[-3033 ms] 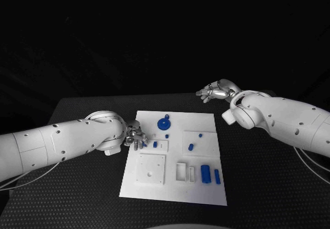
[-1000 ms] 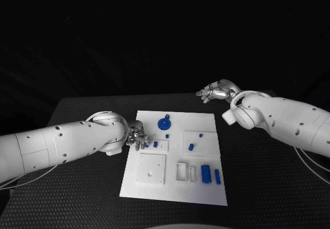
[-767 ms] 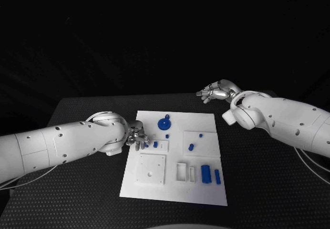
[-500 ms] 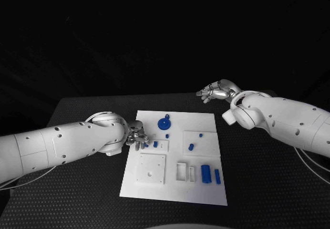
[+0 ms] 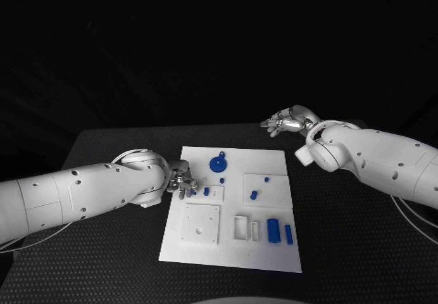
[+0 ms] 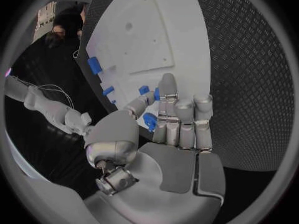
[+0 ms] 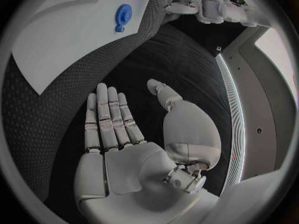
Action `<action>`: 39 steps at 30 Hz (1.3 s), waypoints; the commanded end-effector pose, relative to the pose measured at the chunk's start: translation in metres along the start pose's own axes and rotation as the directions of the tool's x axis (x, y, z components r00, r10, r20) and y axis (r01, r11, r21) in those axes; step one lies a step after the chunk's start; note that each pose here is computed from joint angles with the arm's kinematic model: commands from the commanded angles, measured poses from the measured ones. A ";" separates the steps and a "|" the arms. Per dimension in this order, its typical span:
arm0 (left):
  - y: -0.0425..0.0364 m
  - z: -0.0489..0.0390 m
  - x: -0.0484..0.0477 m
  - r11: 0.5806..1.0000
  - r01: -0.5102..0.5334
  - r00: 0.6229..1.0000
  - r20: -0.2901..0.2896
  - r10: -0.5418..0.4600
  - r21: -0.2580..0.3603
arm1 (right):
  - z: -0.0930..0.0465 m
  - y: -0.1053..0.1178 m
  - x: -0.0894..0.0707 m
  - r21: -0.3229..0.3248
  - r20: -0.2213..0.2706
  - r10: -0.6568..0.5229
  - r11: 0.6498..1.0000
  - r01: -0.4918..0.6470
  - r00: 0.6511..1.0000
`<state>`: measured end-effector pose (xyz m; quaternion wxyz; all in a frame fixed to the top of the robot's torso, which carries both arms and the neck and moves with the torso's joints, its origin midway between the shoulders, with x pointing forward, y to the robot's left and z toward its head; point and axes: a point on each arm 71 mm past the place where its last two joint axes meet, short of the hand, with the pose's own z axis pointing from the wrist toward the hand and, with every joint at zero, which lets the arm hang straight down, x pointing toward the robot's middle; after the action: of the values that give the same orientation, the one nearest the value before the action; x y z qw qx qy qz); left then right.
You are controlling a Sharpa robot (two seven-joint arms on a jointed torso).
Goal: Assemble the parts on the task board
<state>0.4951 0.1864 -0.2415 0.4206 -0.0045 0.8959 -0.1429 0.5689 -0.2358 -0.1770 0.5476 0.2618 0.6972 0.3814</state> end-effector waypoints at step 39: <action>-0.0007 -0.0013 0.0037 1.000 -0.014 1.000 0.002 0.014 0.024 | 0.000 0.000 0.001 -0.004 -0.014 -0.001 1.000 0.001 1.000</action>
<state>0.4926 0.1868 -0.2427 0.4271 0.0000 0.8919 -0.1486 0.5688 -0.2366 -0.1772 0.5472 0.2621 0.6977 0.3809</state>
